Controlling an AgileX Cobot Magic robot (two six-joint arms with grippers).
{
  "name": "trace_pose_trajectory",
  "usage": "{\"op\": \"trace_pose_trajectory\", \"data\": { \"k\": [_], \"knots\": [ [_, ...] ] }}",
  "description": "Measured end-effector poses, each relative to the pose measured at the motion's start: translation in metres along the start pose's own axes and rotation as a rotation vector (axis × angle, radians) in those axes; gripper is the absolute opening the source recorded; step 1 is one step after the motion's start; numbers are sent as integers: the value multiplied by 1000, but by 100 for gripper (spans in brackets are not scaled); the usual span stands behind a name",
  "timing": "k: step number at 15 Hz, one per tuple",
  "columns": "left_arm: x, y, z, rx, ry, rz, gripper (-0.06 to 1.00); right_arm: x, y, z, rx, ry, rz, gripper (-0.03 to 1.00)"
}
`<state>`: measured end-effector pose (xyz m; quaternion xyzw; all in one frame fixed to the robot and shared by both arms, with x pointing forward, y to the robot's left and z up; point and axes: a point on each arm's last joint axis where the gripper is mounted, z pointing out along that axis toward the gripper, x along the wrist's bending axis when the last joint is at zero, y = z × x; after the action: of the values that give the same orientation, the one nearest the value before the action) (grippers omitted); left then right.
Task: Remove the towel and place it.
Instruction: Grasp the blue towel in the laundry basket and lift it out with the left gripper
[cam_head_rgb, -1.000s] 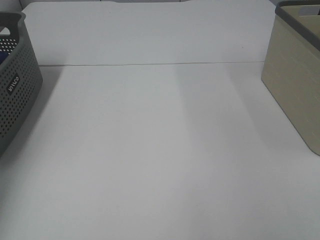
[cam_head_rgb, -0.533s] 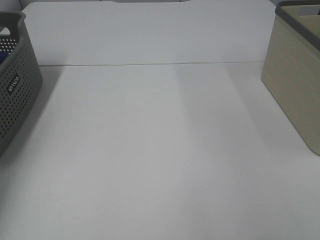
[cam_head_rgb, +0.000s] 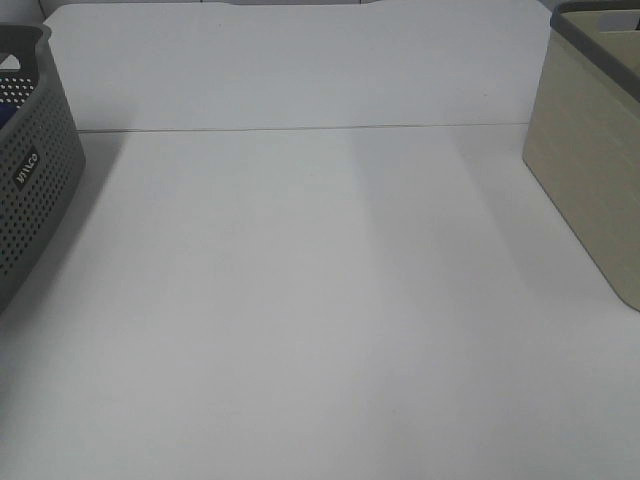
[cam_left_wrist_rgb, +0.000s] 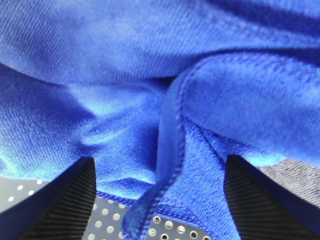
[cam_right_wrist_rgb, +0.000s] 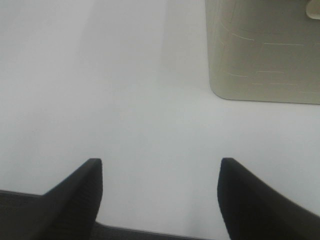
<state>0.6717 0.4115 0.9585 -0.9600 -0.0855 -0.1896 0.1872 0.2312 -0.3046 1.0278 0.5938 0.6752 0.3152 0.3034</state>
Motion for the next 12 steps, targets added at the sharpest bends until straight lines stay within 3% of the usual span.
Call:
{"op": "trace_pose_trajectory", "data": {
  "k": [3, 4, 7, 9, 12],
  "knots": [
    [0, 0, 0, -2, 1, -1, 58, 0, 0, 0, 0, 0, 0, 66],
    [0, 0, 0, 0, 1, 1, 38, 0, 0, 0, 0, 0, 0, 66],
    [0, -1, 0, 6, -2, 6, 7, 0, 0, 0, 0, 0, 0, 66],
    [0, -1, 0, 7, -5, -3, 1, 0, 0, 0, 0, 0, 0, 66],
    [0, -1, 0, 7, -5, -13, 0, 0, 0, 0, 0, 0, 0, 66]
  ]
}}
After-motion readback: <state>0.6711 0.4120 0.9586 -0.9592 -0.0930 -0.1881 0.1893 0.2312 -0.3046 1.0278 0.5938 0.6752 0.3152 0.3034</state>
